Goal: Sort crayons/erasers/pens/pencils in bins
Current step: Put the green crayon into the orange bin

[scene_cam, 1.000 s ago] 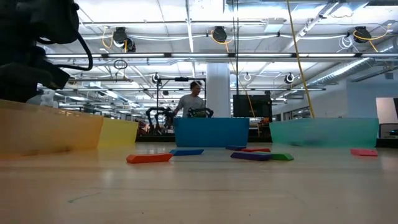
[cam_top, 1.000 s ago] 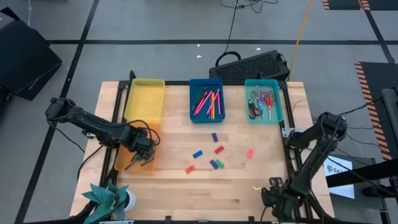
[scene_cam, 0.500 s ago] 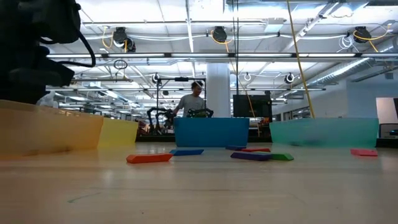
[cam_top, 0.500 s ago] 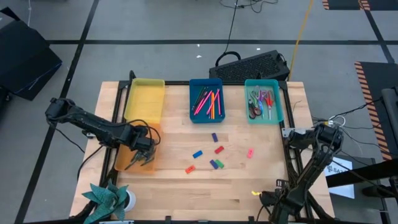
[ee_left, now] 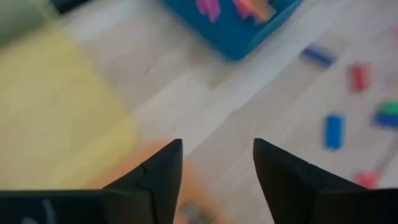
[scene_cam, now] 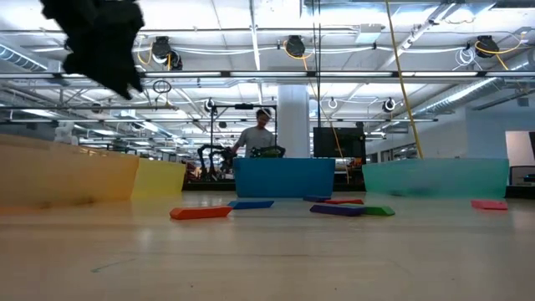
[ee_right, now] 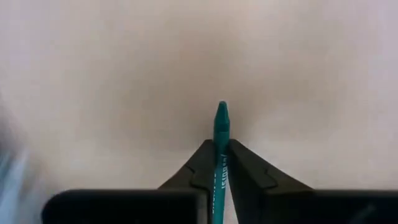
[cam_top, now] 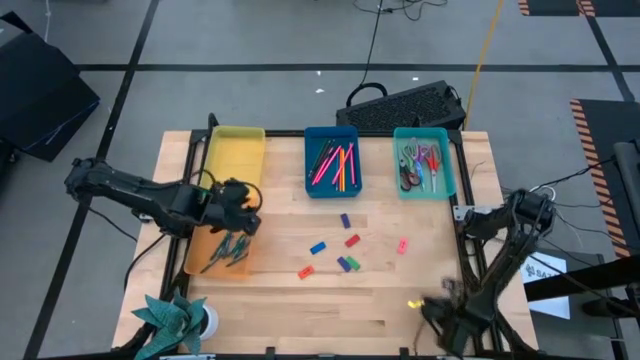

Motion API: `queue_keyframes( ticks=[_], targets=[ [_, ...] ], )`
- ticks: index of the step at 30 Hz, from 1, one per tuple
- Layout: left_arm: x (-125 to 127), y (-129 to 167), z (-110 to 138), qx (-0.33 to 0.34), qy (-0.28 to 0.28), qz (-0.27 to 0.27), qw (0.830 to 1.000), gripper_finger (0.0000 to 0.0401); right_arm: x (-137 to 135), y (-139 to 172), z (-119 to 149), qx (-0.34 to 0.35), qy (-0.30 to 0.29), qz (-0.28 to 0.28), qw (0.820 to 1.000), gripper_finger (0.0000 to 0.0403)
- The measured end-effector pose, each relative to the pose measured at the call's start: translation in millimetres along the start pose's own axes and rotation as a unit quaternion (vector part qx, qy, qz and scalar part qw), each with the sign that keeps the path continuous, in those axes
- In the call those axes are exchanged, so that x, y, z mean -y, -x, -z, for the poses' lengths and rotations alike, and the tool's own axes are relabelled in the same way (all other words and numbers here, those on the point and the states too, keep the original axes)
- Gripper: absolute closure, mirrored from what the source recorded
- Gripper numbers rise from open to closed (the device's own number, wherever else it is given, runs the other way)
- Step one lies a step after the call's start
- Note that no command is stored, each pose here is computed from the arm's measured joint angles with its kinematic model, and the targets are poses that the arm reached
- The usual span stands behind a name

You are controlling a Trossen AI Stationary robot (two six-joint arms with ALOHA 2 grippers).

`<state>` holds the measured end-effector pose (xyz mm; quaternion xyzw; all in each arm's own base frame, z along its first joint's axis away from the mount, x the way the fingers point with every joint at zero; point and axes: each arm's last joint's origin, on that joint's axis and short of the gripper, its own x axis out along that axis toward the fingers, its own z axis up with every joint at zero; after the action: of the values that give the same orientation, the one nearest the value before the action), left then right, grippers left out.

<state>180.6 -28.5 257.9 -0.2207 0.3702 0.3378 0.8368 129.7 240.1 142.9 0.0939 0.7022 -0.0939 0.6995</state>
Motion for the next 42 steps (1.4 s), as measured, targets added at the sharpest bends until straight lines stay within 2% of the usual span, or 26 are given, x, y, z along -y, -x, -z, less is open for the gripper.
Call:
queue_keyframes(
  ticks=[2, 4, 7, 10, 15, 20, 23, 26, 32, 38, 42],
  targets=[
    [5, -1, -9, 0.031, -0.010, 0.030, 0.999, 0.0189, 10, 16, -10, 0.053, -0.016, -0.003, 0.998, 0.0374],
    [13, -1, -18, 0.066, -0.017, 0.069, 0.995, 0.0170, 16, 37, -19, 0.104, -0.035, -0.038, 0.993, 0.0376],
    [33, -1, -32, 0.116, -0.064, 0.158, 0.979, 0.0146, 31, 67, -36, 0.193, -0.060, -0.076, 0.976, 0.0386],
    [56, -2, -42, 0.164, -0.123, 0.255, 0.945, 0.0133, 50, 95, -63, 0.321, -0.105, -0.097, 0.936, 0.0387],
    [89, -11, -48, 0.214, -0.136, 0.369, 0.894, 0.0130, 67, 134, -103, 0.470, -0.105, -0.137, 0.866, 0.0384],
    [110, -28, -47, 0.230, -0.117, 0.419, 0.871, 0.0130, 78, 157, -140, 0.574, -0.097, -0.144, 0.800, 0.0384],
    [120, -33, -44, 0.254, -0.120, 0.435, 0.855, 0.0130, 83, 164, -154, 0.604, -0.092, -0.147, 0.778, 0.0383],
    [127, -36, -43, 0.281, -0.129, 0.440, 0.843, 0.0130, 87, 168, -165, 0.623, -0.085, -0.161, 0.761, 0.0383],
    [130, -49, -45, 0.296, -0.103, 0.429, 0.847, 0.0130, 90, 172, -178, 0.653, -0.074, -0.172, 0.734, 0.0383],
    [133, -56, -48, 0.304, -0.092, 0.464, 0.827, 0.0141, 101, 172, -186, 0.660, -0.086, -0.153, 0.731, 0.0383],
    [132, -56, -50, 0.302, -0.090, 0.466, 0.826, 0.0193, 107, 172, -190, 0.662, -0.095, -0.145, 0.730, 0.0383]
  ],
)
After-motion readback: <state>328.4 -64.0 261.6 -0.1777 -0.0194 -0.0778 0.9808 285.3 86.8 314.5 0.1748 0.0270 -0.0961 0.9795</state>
